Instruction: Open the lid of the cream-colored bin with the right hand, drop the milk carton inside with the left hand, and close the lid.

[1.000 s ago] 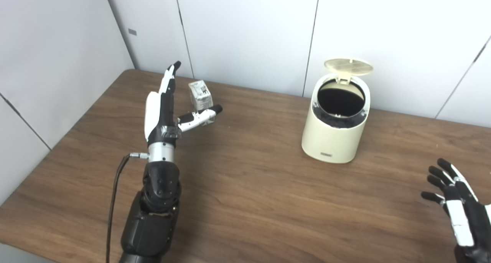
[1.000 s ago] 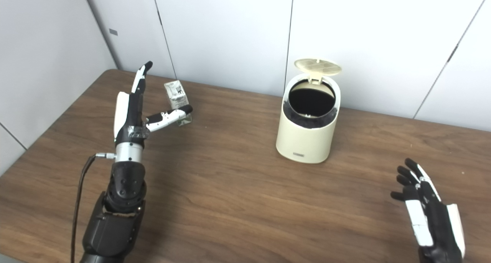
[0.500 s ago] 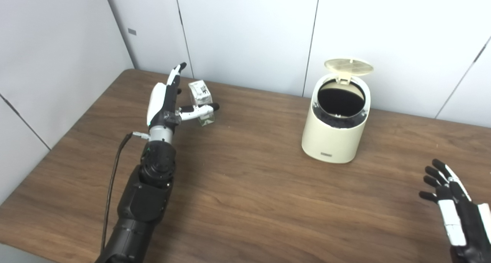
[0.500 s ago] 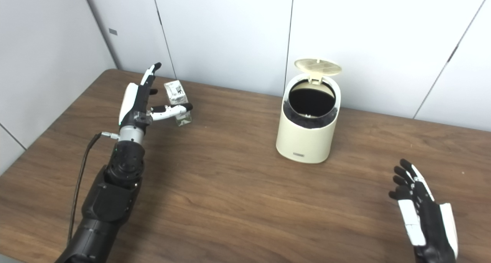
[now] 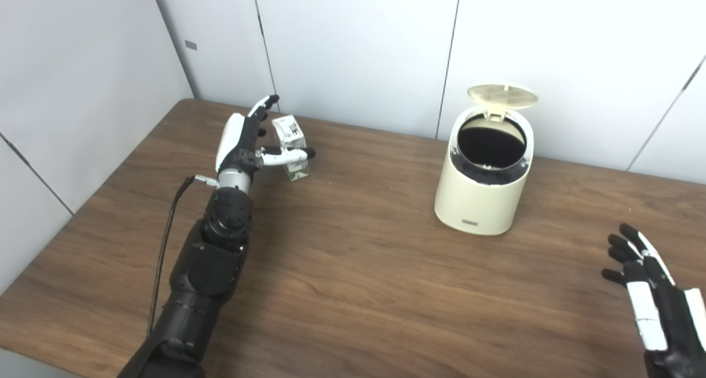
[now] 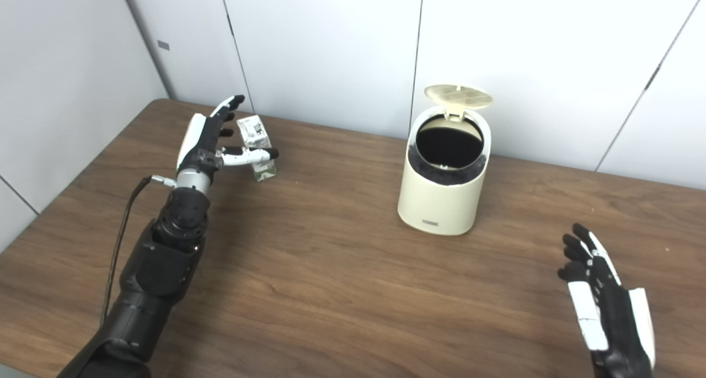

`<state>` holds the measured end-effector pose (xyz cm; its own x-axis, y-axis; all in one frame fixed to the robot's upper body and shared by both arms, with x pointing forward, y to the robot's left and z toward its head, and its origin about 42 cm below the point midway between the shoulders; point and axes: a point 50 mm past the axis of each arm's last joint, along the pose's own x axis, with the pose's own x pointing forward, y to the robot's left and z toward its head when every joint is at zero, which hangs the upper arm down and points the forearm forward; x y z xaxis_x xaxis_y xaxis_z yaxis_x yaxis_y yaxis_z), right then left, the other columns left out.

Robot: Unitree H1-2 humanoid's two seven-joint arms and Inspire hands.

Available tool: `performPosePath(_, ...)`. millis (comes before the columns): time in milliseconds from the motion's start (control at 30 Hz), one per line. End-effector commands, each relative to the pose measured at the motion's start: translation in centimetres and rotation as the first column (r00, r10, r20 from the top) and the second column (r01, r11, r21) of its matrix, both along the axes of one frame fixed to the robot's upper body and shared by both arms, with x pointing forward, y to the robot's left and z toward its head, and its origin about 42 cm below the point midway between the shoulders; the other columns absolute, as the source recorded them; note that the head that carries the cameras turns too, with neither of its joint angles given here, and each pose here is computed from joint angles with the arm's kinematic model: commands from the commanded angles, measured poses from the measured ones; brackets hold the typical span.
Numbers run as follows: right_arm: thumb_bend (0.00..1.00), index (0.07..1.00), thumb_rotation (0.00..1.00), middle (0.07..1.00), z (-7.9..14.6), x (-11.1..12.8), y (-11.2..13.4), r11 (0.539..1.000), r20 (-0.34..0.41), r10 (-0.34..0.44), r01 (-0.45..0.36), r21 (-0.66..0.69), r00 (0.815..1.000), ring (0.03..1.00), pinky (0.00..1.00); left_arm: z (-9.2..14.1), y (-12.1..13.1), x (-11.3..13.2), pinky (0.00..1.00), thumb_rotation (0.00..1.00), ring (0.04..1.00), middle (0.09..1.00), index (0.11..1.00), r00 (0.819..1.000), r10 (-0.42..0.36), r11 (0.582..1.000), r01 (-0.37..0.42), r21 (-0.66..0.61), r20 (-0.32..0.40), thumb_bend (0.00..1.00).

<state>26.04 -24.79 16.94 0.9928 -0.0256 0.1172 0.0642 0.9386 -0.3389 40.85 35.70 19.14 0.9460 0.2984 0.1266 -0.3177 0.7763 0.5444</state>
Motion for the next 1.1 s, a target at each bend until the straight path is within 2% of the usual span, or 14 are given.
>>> performPosePath(0, 0.60, 0.917, 1.00, 0.867, 1.7, 0.0, 0.4, 1.000, 0.072, 0.006, -0.007, 0.006, 0.997, 0.872, 0.78, 3.0, 0.9, 1.2, 0.75, 0.10, 0.863, 0.886, 0.893, 0.997, -0.006, 0.998, 0.002, 0.055, 0.072, 0.93)
performPosePath(133, 0.56, 0.919, 1.00, 0.860, 1.9, -0.2, 0.5, 1.000, 0.081, 0.012, -0.012, 0.007, 0.997, 0.868, 0.77, 2.8, 1.0, 1.2, 0.73, 0.08, 0.826, 0.844, 0.841, 0.997, -0.005, 0.997, 0.000, 0.072, 0.071, 0.92)
performPosePath(267, 0.54, 0.919, 1.00, 0.855, 2.0, -0.2, 0.6, 1.000, 0.079, 0.011, -0.012, 0.004, 0.997, 0.866, 0.79, 2.6, 0.9, 1.2, 0.60, 0.01, 0.726, 0.783, 0.780, 0.997, 0.004, 0.999, -0.008, 0.054, 0.083, 0.89)
performPosePath(367, 0.53, 0.919, 1.00, 0.850, 2.1, -0.3, 0.7, 1.000, 0.074, 0.017, -0.018, 0.011, 0.997, 0.868, 0.82, 2.5, 0.7, 1.2, 0.59, 0.00, 0.679, 0.736, 0.733, 0.997, 0.002, 1.000, -0.004, 0.031, 0.081, 0.85)
performPosePath(467, 0.51, 0.921, 1.00, 0.841, 2.3, -0.3, 0.9, 1.000, 0.078, 0.015, -0.016, 0.007, 0.997, 0.866, 0.83, 2.4, 0.5, 1.3, 0.53, 0.00, 0.610, 0.663, 0.678, 0.995, 0.014, 1.000, -0.016, 0.019, 0.097, 0.82)
performPosePath(500, 0.51, 0.920, 1.00, 0.837, 2.3, -0.3, 1.0, 1.000, 0.079, 0.014, -0.014, 0.009, 0.997, 0.861, 0.83, 2.4, 0.4, 1.3, 0.50, 0.00, 0.560, 0.615, 0.649, 0.994, 0.026, 1.000, -0.027, 0.015, 0.108, 0.80)
performPosePath(533, 0.51, 0.917, 1.00, 0.831, 2.4, -0.4, 1.0, 1.000, 0.079, 0.012, -0.013, 0.010, 0.997, 0.855, 0.82, 2.4, 0.3, 1.3, 0.48, 0.00, 0.526, 0.534, 0.596, 0.992, 0.035, 0.999, -0.036, 0.010, 0.118, 0.66)
performPosePath(600, 0.51, 0.914, 1.00, 0.824, 2.5, -0.4, 1.1, 1.000, 0.079, 0.012, -0.013, 0.009, 0.997, 0.851, 0.83, 2.5, 0.0, 1.2, 0.46, 0.00, 0.451, 0.477, 0.546, 0.988, 0.055, 0.998, -0.056, 0.002, 0.142, 0.54)
performPosePath(733, 0.49, 0.909, 1.00, 0.806, 2.5, -0.4, 1.2, 1.000, 0.080, 0.012, -0.012, 0.000, 0.997, 0.839, 0.81, 2.8, -0.5, 1.1, 0.43, 0.00, 0.462, 0.496, 0.479, 0.981, 0.061, 0.997, -0.067, 0.024, 0.186, 0.50)
performPosePath(1067, 0.43, 0.905, 1.00, 0.800, 2.5, -0.5, 1.3, 1.000, 0.086, 0.009, -0.009, -0.001, 0.996, 0.833, 0.83, 3.6, -1.3, 0.4, 0.43, 0.00, 0.471, 0.500, 0.466, 0.968, 0.035, 0.998, -0.046, 0.038, 0.247, 0.50)
